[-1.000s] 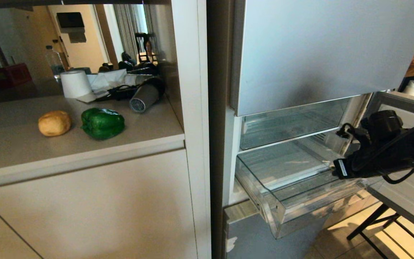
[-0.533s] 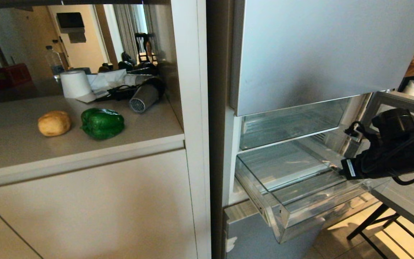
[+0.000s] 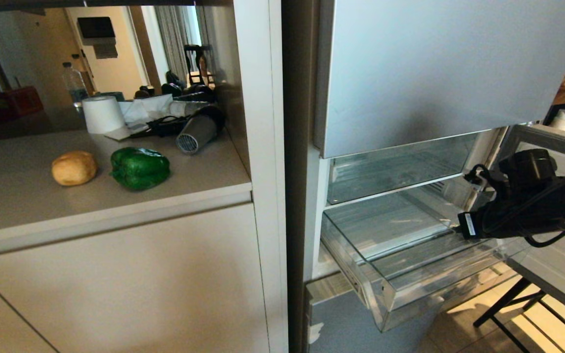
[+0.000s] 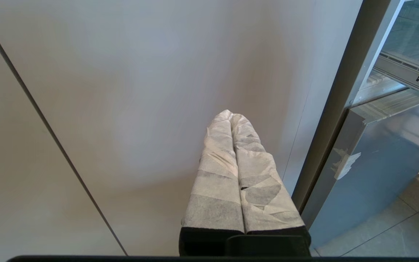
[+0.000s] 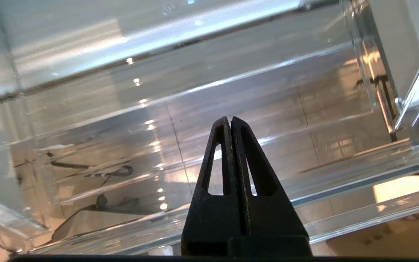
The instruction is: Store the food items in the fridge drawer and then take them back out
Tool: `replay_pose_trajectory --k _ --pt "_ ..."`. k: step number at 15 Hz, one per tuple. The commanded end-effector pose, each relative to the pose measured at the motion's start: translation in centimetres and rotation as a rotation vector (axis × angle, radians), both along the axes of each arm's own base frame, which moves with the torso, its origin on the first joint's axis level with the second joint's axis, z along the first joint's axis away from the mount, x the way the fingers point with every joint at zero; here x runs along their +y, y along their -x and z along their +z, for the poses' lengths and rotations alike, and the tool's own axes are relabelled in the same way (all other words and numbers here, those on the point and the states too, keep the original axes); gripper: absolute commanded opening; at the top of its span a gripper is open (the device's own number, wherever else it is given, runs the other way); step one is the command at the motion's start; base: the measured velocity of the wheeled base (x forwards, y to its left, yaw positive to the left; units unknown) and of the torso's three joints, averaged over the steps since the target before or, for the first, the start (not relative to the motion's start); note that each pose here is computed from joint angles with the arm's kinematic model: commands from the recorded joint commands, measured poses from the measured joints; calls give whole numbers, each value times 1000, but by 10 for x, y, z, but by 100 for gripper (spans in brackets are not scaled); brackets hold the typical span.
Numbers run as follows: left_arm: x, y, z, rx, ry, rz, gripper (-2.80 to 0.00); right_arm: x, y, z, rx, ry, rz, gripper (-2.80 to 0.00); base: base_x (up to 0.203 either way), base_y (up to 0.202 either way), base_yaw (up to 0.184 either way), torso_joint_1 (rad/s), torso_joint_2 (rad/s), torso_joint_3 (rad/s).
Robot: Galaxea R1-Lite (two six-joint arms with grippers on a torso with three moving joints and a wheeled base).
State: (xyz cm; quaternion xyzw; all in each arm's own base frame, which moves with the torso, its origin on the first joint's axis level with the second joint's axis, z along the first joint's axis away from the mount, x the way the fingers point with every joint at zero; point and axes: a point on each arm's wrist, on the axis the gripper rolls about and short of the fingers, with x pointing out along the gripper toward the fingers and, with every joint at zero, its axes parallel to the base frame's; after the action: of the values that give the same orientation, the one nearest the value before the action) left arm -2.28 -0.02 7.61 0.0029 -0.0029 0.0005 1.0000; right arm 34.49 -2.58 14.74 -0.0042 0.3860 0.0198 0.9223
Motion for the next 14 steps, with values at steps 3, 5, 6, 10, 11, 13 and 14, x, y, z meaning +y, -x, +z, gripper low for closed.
replay_pose_trajectory --k 3,5,6,10,11,13,14 --pt "0 0 -1 3 0 0 -280 -3 4 -5 22 1 -8 -280 0 0 0 0 0 0" --pt "0 0 -1 3 0 0 -280 -4 13 -4 29 3 -14 -280 0 0 0 0 0 0" --pt "0 0 -1 3 0 0 -280 -5 16 -5 37 4 -16 -280 0 0 0 0 0 0" --pt "0 0 -1 3 0 0 -280 -10 27 -2 37 15 -21 -280 0 0 0 0 0 0" --pt "0 0 -1 3 0 0 -280 -10 28 -3 42 15 -21 -280 0 0 0 0 0 0" --pt "0 0 -1 3 0 0 -280 -10 30 -5 46 12 -21 -280 0 0 0 0 0 0" --pt "0 0 -1 3 0 0 -280 -10 30 -5 46 13 -20 -280 0 0 0 0 0 0"
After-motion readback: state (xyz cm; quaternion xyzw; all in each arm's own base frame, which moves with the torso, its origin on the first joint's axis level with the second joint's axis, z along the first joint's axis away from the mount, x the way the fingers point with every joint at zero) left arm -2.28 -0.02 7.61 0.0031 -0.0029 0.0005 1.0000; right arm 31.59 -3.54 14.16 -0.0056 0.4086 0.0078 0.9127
